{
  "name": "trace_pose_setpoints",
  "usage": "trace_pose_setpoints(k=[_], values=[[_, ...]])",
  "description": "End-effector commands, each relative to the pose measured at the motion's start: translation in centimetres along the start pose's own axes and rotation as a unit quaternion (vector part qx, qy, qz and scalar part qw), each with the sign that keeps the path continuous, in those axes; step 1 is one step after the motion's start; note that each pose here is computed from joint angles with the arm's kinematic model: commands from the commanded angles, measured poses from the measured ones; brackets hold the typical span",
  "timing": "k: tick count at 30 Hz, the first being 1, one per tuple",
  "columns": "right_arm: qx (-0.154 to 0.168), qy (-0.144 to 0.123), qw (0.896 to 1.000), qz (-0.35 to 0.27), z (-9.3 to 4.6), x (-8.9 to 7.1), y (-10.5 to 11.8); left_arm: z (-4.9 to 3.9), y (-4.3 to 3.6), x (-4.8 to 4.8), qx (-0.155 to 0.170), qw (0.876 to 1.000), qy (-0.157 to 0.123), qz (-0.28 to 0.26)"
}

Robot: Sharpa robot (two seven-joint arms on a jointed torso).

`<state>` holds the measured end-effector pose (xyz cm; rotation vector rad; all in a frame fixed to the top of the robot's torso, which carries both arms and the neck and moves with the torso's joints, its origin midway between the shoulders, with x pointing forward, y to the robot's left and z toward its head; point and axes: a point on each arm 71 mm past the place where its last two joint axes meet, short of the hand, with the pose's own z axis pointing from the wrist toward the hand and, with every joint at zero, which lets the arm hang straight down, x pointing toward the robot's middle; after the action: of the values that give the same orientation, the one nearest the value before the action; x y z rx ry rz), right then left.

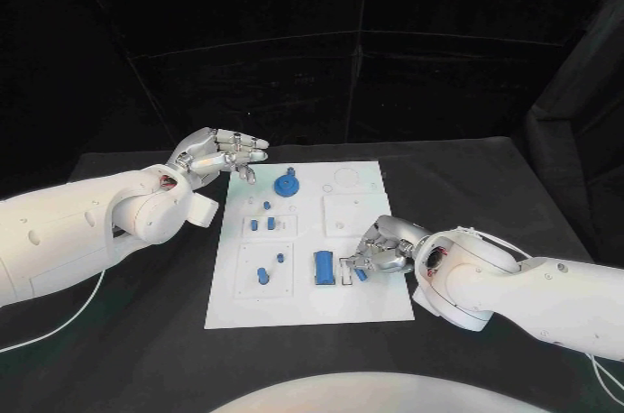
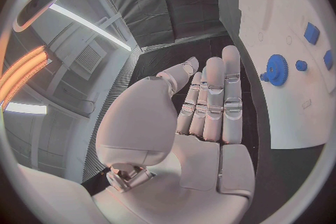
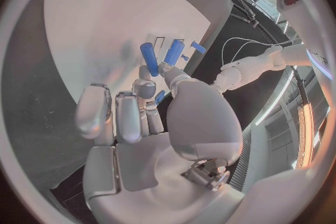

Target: Assemble the parts on the task board

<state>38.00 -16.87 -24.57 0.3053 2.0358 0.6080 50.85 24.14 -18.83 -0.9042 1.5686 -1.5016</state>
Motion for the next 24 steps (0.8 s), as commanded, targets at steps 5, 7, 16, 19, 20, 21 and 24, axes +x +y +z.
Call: trace_pose_setpoints(k=[5,7,16,19,20,21,24], values=[[0.02,0.007,1.0,0.02,0.55,0.29,0.09,0.03,-0.13,0.19,0.002,1.0,0.007,-0.004],[0.021,0.01,1.0,0.019,0.65,0.41,0.19,0.02,-0.13,0.17,0.002,1.0,0.007,-0.004],[0.028,0.029,0.999,0.021,0.82,0.93,0.6,0.01,-0.08,0.23,-0.001,1.0,0.009,-0.005],[0.03,0.031,0.999,0.016,0.82,0.97,0.57,0.0,-0.08,0.21,-0.002,1.0,0.009,-0.005],[0.031,0.032,0.999,0.015,0.82,0.98,0.57,0.0,-0.07,0.2,-0.002,1.0,0.009,-0.005],[0.031,0.033,0.999,0.014,0.82,1.0,0.58,0.0,-0.07,0.2,-0.002,1.0,0.009,-0.005],[0.031,0.034,0.999,0.011,0.82,1.04,0.65,0.0,-0.07,0.23,-0.002,1.0,0.01,-0.005]])
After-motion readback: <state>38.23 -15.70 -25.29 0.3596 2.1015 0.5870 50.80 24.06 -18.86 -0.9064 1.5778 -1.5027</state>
